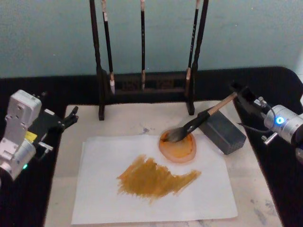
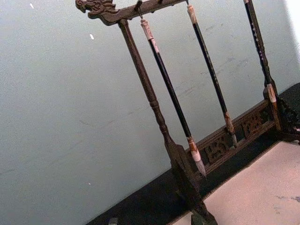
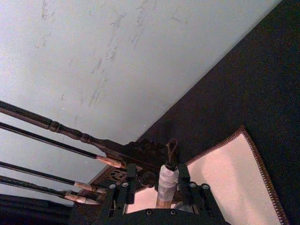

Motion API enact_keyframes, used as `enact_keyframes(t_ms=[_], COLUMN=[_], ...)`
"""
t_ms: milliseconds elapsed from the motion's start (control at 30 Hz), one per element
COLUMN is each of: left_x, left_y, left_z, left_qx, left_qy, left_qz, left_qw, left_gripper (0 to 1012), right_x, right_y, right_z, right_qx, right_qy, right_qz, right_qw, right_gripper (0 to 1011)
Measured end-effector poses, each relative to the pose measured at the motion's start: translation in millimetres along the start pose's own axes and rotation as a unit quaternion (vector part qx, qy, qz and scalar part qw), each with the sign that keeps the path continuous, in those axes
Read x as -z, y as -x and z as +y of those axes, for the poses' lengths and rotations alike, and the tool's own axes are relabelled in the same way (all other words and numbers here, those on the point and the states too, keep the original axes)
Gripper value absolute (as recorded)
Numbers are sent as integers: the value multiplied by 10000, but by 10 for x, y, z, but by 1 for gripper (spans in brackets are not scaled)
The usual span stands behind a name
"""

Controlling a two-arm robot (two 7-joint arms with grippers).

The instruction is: Pick up the brush from the inkstone, write on the paper, then place the brush back to its original position.

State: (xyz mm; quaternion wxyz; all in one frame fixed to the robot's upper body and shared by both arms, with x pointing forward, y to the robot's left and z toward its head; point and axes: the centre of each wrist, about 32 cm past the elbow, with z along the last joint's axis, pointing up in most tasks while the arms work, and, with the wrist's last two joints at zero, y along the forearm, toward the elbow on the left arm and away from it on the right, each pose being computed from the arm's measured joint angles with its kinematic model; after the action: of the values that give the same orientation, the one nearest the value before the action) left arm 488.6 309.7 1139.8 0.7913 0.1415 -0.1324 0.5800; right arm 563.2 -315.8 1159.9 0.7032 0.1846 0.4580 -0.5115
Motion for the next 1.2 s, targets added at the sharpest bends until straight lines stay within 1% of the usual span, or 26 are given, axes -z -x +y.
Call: enact_keyframes(t_ms=[33, 67, 100, 133, 167, 233, 300, 333, 367, 400, 433, 533, 800, 933, 967, 1033, 1067, 1100, 1167, 1200], left_x=[0, 0, 0, 0, 0, 0, 0, 0, 0, 0, 0, 0, 0, 0, 0, 0, 0, 0, 0, 0], left_y=[0, 0, 0, 0, 0, 0, 0, 0, 0, 0, 0, 0, 0, 0, 0, 0, 0, 0, 0, 0], left_z=[0, 0, 0, 0, 0, 0, 0, 0, 0, 0, 0, 0, 0, 0, 0, 0, 0, 0, 0, 0], left_qx=[0, 0, 0, 0, 0, 0, 0, 0, 0, 0, 0, 0, 0, 0, 0, 0, 0, 0, 0, 0], left_qy=[0, 0, 0, 0, 0, 0, 0, 0, 0, 0, 0, 0, 0, -1, 0, 0, 0, 0, 0, 0], left_qz=[0, 0, 0, 0, 0, 0, 0, 0, 0, 0, 0, 0, 0, 0, 0, 0, 0, 0, 0, 0], left_qw=[10000, 10000, 10000, 10000, 10000, 10000, 10000, 10000, 10000, 10000, 10000, 10000, 10000, 10000, 10000, 10000, 10000, 10000, 10000, 10000], left_gripper=[1010, 1009, 1010, 1010, 1010, 1010, 1009, 1010, 1010, 1010, 1010, 1010, 1010, 1010, 1010, 1010, 1010, 1010, 1010, 1010], right_x=[0, 0, 0, 1, 1, 2, 2, 2, 2, 2, 3, 3, 6, 20, 24, 40, 54, 64, 102, 148], right_y=[0, 0, 0, 1, 1, 1, 1, 1, 1, 1, 1, 1, 11, 62, 94, 122, 171, 189, 224, 278], right_z=[0, 0, 0, 0, 0, 0, -1, -1, -1, -1, -1, -1, -9, -86, -140, -200, -267, -294, -374, -445], right_qx=[0, 0, 0, 0, 0, 0, 0, 0, 0, 0, 0, 0, 0, 97, 142, 229, 293, 325, 421, 470], right_qy=[-1, -1, -1, -1, -1, -2, -2, -2, -3, -3, -3, -3, -15, -44, -48, -56, -100, -127, -212, -342], right_qz=[0, 1, 1, 2, 2, 4, 4, 5, 5, 5, 6, 5, -12, 2, -21, -94, -258, -347, -622, -1030], right_qw=[10000, 10000, 10000, 10000, 10000, 10000, 10000, 10000, 10000, 10000, 10000, 10000, 10000, 9999, 9999, 9997, 9992, 9988, 9969, 9930], right_gripper=[559, 603, 618, 686, 700, 785, 812, 838, 888, 888, 932, 1000, 1000, 1000, 1000, 1000, 1000, 1000, 1000, 1000])
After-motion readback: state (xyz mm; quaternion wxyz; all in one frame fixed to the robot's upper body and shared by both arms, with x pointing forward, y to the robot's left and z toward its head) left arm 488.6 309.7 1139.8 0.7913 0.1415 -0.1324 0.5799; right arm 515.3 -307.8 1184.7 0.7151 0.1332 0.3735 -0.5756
